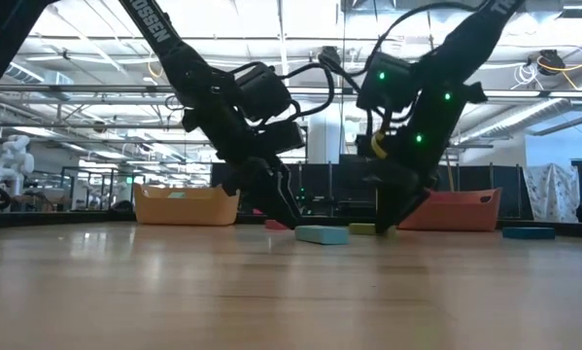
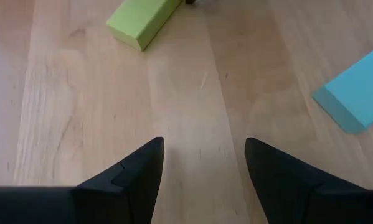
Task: Sort blocks by size
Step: Put the large green block into the blue bin
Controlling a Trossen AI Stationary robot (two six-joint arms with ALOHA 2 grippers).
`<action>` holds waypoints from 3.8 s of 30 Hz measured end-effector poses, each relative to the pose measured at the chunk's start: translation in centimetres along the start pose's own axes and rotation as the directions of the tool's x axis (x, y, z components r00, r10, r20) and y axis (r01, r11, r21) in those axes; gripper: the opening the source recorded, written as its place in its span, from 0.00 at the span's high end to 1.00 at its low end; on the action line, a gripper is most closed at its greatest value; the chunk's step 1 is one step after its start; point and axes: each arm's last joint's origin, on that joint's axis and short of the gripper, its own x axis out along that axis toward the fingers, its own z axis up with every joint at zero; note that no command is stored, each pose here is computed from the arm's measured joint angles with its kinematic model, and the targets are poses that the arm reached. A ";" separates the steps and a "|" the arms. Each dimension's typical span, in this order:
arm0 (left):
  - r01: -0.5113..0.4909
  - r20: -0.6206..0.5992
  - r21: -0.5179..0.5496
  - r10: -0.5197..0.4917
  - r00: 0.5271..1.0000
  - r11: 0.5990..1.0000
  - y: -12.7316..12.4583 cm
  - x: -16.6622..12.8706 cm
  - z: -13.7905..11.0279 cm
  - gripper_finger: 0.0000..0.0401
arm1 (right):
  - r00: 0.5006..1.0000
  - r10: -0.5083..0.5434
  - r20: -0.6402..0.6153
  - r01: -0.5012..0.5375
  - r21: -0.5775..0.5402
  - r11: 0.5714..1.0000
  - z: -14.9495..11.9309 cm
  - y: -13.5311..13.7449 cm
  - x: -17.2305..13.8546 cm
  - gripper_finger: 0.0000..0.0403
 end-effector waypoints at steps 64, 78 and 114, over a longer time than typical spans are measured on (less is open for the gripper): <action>-0.378 0.222 0.565 0.306 0.926 0.733 -11.4 -0.6 6.0 0.82 | 0.774 0.632 0.039 -0.627 -0.092 0.774 1.5 3.1 -5.0 0.74; -0.447 0.200 0.432 0.400 0.895 0.784 -10.8 -3.6 7.4 0.84 | 0.903 0.424 0.066 -0.423 -0.025 0.906 0.6 1.0 -8.0 0.27; -0.278 -0.340 -0.270 0.179 0.923 0.922 -18.5 -16.8 1.9 0.84 | 0.956 -0.117 -0.268 0.099 -0.078 0.992 -4.9 -1.9 -10.0 0.33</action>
